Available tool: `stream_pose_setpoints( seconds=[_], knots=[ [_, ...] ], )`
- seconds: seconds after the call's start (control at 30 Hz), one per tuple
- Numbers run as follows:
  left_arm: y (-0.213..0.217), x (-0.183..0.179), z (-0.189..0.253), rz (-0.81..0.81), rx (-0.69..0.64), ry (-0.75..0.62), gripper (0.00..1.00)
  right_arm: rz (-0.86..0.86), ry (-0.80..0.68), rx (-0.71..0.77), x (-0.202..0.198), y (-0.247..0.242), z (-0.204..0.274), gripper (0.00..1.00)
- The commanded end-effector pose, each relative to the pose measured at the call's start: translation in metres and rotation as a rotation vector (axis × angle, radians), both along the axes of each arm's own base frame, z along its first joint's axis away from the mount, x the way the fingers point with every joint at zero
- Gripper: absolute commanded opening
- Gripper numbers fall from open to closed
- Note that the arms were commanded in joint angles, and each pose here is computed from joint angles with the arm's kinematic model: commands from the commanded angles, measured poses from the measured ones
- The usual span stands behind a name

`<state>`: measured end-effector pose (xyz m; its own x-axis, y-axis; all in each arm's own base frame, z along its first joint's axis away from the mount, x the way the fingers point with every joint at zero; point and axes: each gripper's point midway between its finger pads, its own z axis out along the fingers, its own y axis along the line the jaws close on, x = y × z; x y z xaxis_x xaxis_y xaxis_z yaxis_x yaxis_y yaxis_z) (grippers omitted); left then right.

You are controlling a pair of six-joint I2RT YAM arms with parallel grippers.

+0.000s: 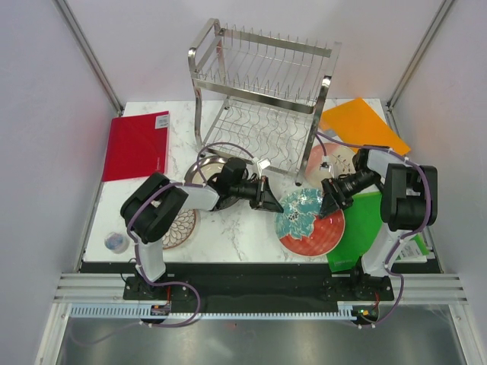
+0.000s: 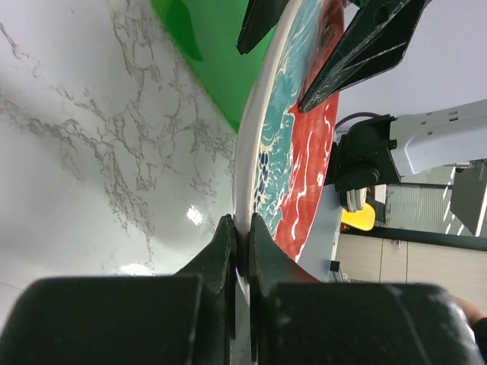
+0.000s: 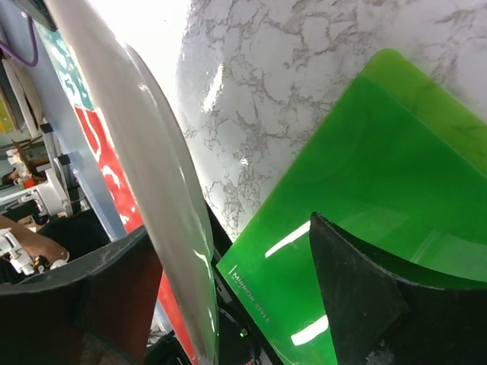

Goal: Load the plates into the dish rack

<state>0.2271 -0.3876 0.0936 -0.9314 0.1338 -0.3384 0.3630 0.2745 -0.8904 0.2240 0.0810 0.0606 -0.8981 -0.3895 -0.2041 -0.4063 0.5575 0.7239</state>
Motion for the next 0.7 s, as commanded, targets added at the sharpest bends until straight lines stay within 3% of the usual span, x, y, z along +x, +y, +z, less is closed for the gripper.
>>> stream_pose_setpoints(
  seconds=[0.0,0.07,0.1,0.27,0.3,0.4,0.5,0.53,0.57,0.6,0.67],
  knots=[
    [-0.011,-0.007,0.072,-0.123,-0.192,-0.102,0.02,0.003,-0.035,0.061,0.012,0.006,0.007,0.76],
    [-0.011,-0.007,0.071,-0.121,-0.186,-0.101,0.02,0.0,-0.045,0.095,0.014,0.01,0.013,0.69],
    [-0.011,-0.007,0.072,-0.122,-0.187,-0.11,0.02,0.002,-0.051,0.108,0.014,0.012,0.017,0.59],
    [-0.014,-0.001,0.072,-0.108,-0.18,-0.132,0.02,0.069,-0.059,0.22,0.005,0.019,0.036,0.44],
    [-0.014,0.0,0.069,-0.11,-0.171,-0.138,0.02,0.061,-0.012,0.227,0.001,0.02,0.036,0.28],
    [-0.014,0.003,0.067,-0.104,-0.153,-0.163,0.02,0.069,-0.022,0.211,-0.002,0.018,0.038,0.0],
    [-0.012,0.006,0.066,-0.085,-0.127,-0.205,0.02,0.084,-0.052,0.175,-0.005,0.013,0.043,0.0],
    [-0.011,0.009,0.067,-0.07,-0.115,-0.219,0.06,0.083,-0.058,0.167,-0.005,0.012,0.045,0.0],
    [-0.01,0.01,0.068,-0.063,-0.103,-0.232,0.16,0.081,-0.083,0.154,-0.003,0.01,0.049,0.0],
    [-0.008,0.011,0.067,-0.068,-0.093,-0.271,0.33,0.081,-0.096,0.139,-0.001,0.007,0.051,0.0],
    [-0.003,0.012,0.071,-0.061,-0.059,-0.295,0.48,0.066,-0.142,0.111,0.005,0.002,0.061,0.0]
  ],
)
